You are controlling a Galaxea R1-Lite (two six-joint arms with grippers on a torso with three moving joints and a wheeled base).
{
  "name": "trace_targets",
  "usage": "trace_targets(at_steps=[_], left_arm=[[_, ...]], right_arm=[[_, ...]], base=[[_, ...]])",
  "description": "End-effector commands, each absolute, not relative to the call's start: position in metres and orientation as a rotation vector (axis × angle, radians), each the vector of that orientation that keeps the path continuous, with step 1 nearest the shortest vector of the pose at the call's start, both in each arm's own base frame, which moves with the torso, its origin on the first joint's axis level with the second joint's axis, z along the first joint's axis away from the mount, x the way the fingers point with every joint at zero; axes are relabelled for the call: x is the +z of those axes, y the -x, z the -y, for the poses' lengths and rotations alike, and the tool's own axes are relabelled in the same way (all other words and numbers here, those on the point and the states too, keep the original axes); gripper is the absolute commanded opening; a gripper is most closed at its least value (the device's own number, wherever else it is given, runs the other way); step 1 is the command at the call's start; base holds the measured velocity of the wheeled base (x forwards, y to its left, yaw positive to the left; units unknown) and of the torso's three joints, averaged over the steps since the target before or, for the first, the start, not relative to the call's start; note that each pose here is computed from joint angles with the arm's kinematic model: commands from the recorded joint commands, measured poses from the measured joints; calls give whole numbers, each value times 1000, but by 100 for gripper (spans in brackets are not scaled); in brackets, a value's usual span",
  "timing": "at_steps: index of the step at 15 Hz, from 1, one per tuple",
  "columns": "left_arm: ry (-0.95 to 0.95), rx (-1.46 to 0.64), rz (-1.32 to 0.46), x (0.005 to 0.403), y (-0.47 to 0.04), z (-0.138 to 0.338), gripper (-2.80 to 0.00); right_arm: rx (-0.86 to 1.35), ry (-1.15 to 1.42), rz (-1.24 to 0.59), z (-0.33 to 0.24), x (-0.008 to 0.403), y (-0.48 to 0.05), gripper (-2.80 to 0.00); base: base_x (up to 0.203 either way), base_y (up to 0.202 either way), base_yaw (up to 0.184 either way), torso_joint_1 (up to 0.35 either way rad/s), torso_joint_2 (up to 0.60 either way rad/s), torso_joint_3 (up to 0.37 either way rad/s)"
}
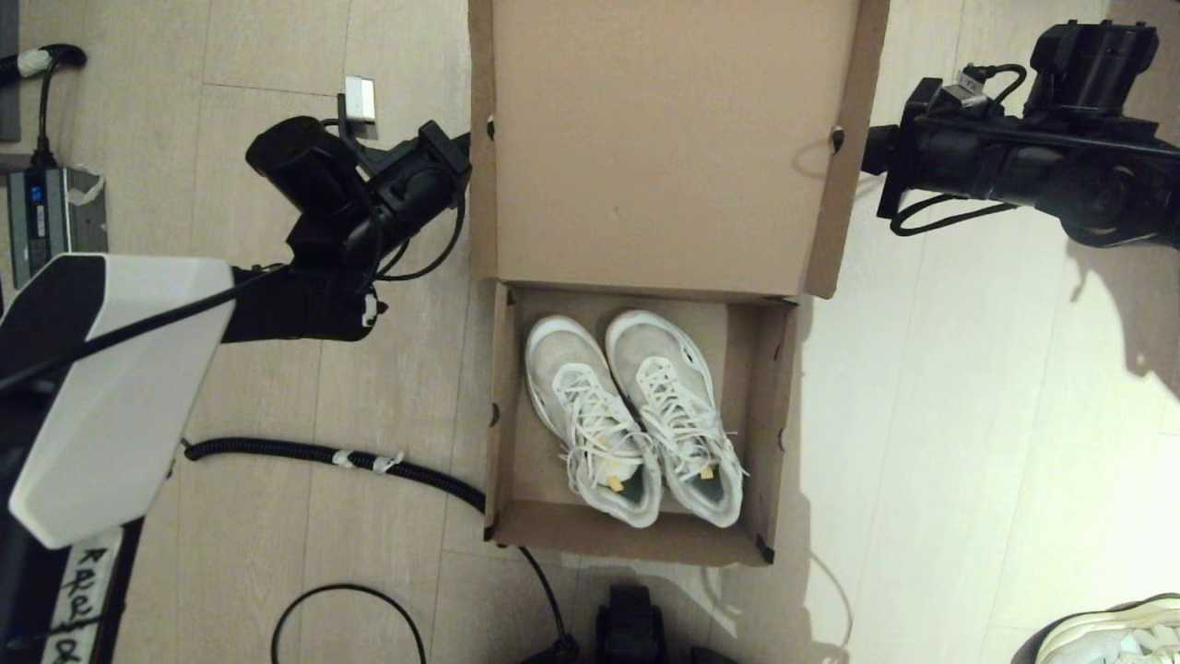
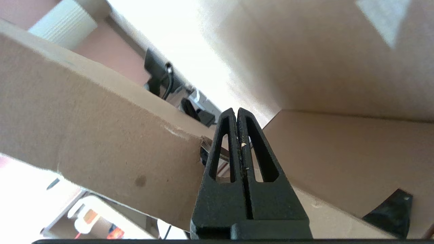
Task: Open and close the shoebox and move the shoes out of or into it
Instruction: Close the shoe box
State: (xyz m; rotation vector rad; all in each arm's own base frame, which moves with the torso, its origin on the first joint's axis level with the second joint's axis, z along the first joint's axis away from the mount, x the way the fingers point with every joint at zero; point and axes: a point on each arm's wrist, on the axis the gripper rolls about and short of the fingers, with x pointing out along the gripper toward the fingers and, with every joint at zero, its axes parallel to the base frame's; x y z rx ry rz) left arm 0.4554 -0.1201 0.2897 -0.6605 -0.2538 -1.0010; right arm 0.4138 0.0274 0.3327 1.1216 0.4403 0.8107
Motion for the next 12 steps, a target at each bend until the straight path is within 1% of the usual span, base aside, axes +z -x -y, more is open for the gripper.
trace_targets(at_steps=[1,8,12], left_arm=[[676,-1018,267,298,-450,119,-280],[776,-1084,286,327,-430,114,-280],[853,-1170,249,341,-417,112,-280]], right_arm=[[826,-1123,-450,-28,335,-412,-280],[868,-1131,-489,-28,340,-403,-280],[884,-1125,-497,-28,345,-394,-280]], base=[[0,0,0,0,0,0],[0,0,0,0,0,0],[0,0,0,0,0,0]])
